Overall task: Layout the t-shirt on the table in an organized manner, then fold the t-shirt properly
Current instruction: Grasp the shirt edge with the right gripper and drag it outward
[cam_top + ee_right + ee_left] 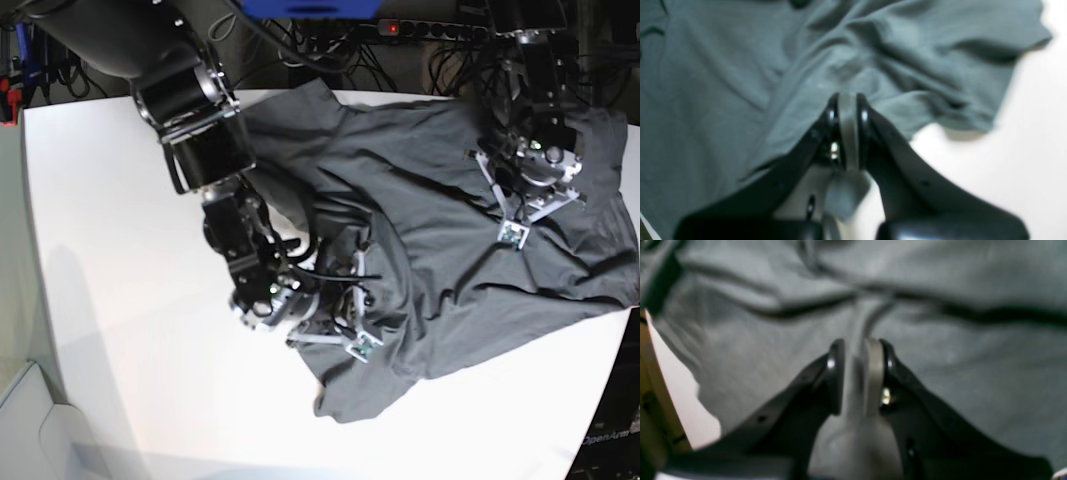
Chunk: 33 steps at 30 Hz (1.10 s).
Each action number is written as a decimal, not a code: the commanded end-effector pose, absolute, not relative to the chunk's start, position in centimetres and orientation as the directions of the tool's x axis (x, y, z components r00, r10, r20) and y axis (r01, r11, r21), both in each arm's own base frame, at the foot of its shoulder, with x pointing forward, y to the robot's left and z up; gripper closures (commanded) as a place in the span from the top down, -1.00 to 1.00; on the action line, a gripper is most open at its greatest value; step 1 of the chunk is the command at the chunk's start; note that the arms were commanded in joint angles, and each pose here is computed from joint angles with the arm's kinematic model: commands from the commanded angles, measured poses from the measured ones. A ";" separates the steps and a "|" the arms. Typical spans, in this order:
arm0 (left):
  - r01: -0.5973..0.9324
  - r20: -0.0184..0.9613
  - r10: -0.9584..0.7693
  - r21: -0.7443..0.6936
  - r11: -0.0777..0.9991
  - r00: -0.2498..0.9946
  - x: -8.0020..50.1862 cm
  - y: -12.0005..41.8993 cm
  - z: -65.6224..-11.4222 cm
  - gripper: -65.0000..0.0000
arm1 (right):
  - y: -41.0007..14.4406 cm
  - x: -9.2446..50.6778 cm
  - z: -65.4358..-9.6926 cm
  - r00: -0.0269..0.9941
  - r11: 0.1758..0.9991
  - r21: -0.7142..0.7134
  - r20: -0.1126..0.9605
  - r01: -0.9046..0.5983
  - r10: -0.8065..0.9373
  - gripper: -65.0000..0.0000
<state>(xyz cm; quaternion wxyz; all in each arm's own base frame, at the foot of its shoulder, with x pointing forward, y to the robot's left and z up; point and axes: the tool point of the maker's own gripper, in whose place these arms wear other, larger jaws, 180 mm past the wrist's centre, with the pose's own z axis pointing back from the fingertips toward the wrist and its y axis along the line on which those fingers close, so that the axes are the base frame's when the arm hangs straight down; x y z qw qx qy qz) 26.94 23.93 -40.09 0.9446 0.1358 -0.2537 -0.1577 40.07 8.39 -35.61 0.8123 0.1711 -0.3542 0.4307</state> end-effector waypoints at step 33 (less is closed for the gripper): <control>0.303 0.264 -0.411 0.368 0.879 0.872 21.1 27.5 -43.3 -0.67 | -13.0 42.3 -42.8 0.658 0.844 0.007 0.630 -0.536 0.413 -1.00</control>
